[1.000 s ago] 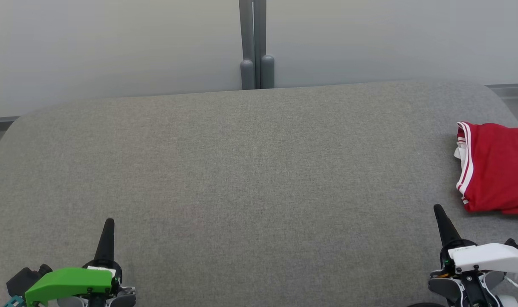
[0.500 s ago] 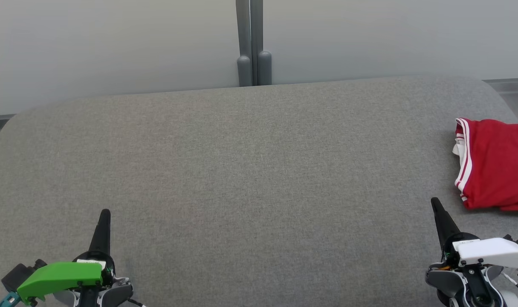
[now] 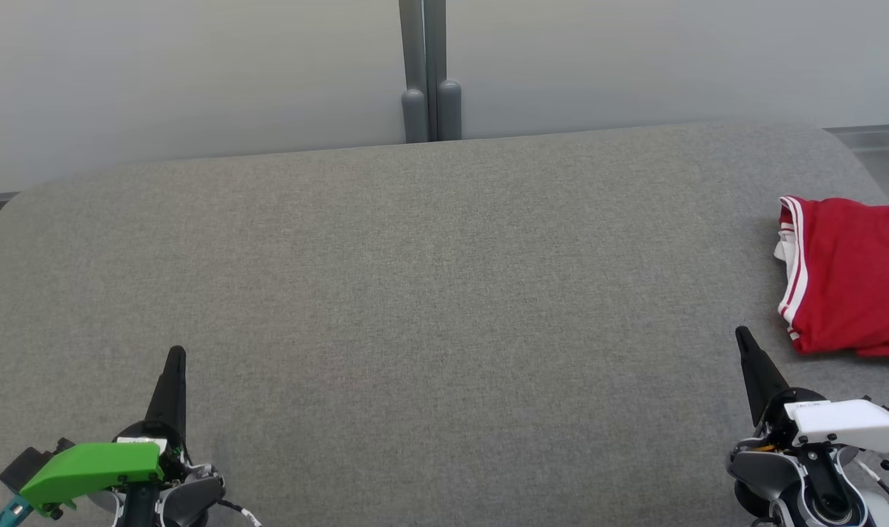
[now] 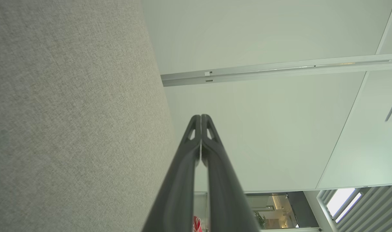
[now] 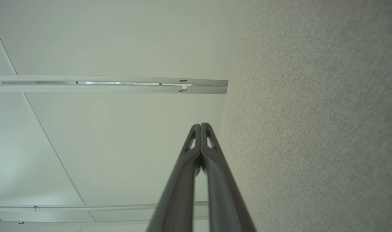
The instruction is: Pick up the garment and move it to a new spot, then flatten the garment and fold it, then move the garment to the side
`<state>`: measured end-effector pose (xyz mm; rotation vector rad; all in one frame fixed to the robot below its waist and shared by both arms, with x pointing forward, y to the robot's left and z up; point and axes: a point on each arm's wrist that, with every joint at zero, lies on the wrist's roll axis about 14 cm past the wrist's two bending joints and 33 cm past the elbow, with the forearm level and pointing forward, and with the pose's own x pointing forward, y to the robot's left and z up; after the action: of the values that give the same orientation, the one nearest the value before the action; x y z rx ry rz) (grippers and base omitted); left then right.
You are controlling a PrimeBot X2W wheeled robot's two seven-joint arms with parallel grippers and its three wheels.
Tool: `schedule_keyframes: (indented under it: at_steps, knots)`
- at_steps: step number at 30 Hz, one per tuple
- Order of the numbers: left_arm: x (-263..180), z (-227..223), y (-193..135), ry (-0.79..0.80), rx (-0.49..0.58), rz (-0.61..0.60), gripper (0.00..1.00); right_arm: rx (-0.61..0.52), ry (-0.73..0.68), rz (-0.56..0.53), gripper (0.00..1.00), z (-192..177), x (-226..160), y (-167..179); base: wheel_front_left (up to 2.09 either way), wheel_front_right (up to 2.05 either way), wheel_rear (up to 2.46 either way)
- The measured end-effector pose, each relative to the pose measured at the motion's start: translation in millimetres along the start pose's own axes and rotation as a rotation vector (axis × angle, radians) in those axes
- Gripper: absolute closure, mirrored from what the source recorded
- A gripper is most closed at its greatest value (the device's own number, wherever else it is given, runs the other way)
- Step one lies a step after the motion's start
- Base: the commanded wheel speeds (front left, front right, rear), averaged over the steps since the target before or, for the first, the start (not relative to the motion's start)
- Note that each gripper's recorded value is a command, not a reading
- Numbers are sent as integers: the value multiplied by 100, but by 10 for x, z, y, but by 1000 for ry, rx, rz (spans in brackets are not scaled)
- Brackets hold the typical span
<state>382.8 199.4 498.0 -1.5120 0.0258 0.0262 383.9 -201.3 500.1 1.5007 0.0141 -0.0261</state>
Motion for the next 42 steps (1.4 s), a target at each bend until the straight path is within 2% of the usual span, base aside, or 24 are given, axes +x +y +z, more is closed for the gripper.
schedule_keyframes:
  at_steps: [11,42]
  knots:
    - [47,-3,-54,4,-61,-20,100,71,4,15,100,2,29,37,0,0,0]
    - [49,-2,-57,4,-62,-21,100,71,4,18,100,1,35,49,0,0,0]
